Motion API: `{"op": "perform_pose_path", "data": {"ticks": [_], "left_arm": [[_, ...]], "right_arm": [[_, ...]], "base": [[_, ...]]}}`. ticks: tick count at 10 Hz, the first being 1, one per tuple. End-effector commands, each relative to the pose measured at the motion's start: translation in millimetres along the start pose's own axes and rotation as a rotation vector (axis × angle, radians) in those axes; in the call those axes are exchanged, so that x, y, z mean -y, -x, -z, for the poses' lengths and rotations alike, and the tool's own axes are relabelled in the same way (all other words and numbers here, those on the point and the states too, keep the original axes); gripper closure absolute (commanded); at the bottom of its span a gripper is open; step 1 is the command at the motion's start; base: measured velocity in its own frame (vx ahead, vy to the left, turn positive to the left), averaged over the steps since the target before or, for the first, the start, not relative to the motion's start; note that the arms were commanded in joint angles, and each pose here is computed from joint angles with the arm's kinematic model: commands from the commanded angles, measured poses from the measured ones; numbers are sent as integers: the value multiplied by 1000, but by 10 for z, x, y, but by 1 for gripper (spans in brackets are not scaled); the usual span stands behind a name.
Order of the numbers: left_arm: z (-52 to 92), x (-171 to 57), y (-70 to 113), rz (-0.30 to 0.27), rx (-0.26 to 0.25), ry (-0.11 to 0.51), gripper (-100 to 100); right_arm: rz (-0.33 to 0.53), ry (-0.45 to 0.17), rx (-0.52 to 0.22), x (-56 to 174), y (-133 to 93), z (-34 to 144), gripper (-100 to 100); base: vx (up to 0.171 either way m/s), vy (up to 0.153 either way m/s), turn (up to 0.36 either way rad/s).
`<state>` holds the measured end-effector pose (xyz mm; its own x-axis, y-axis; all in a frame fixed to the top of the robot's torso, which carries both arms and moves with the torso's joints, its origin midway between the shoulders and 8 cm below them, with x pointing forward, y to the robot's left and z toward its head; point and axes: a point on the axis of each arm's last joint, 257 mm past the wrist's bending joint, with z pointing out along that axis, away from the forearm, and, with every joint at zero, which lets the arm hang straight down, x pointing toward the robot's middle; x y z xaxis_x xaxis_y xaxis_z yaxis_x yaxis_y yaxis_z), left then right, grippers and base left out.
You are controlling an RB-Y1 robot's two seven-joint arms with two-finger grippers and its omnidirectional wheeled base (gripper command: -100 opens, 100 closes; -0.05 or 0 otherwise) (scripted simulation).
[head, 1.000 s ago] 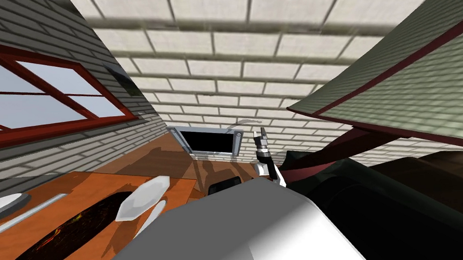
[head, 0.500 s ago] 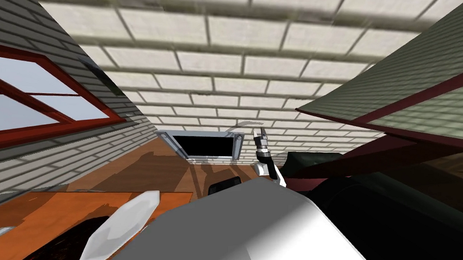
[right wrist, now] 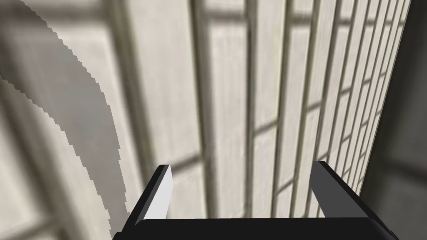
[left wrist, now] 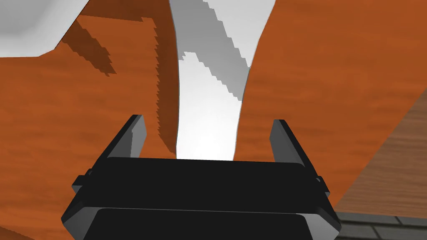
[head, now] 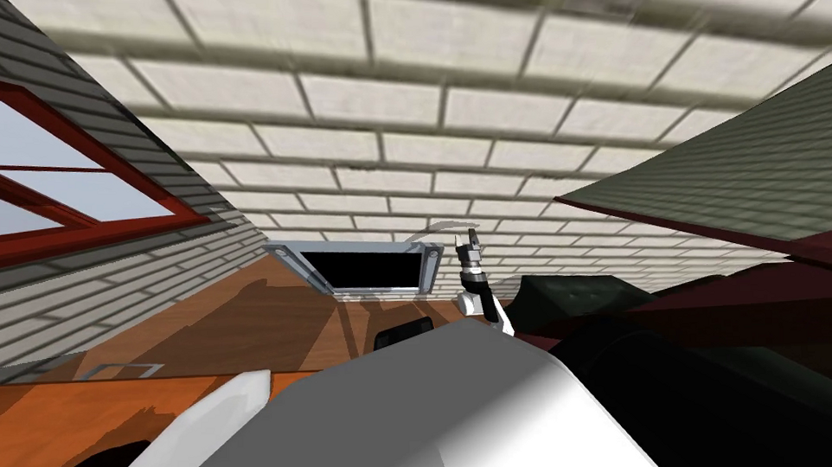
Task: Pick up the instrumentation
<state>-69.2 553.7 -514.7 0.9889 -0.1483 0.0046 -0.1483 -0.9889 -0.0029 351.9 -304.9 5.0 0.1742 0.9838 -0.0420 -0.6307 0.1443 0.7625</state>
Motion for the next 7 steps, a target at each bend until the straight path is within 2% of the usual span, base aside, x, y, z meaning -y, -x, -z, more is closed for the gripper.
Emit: {"op": "perform_pose_path", "data": {"ticks": [1, 2, 3, 6, 7], "left_arm": [[0, 0, 0, 0, 0, 0, -100], [-1, -10, 1, 2, -1, 4, 0], [-109, -57, -69, -4, -3, 4, -100], [-265, -136, -174, -13, -5, 5, -100], [-239, -121, -138, -10, -5, 8, -100]], "right_arm": [[0, 0, 0, 0, 0, 0, 0], [0, 0, 0, 0, 0, 0, 0], [0, 0, 0, 0, -1, -1, 0], [0, 0, 0, 0, -1, -1, 0], [0, 0, 0, 0, -1, -1, 0]], "base": [[70, 26, -8], [12, 4, 0], [-3, 28, 40], [-19, 39, 32], [-11, 18, 1]]}}
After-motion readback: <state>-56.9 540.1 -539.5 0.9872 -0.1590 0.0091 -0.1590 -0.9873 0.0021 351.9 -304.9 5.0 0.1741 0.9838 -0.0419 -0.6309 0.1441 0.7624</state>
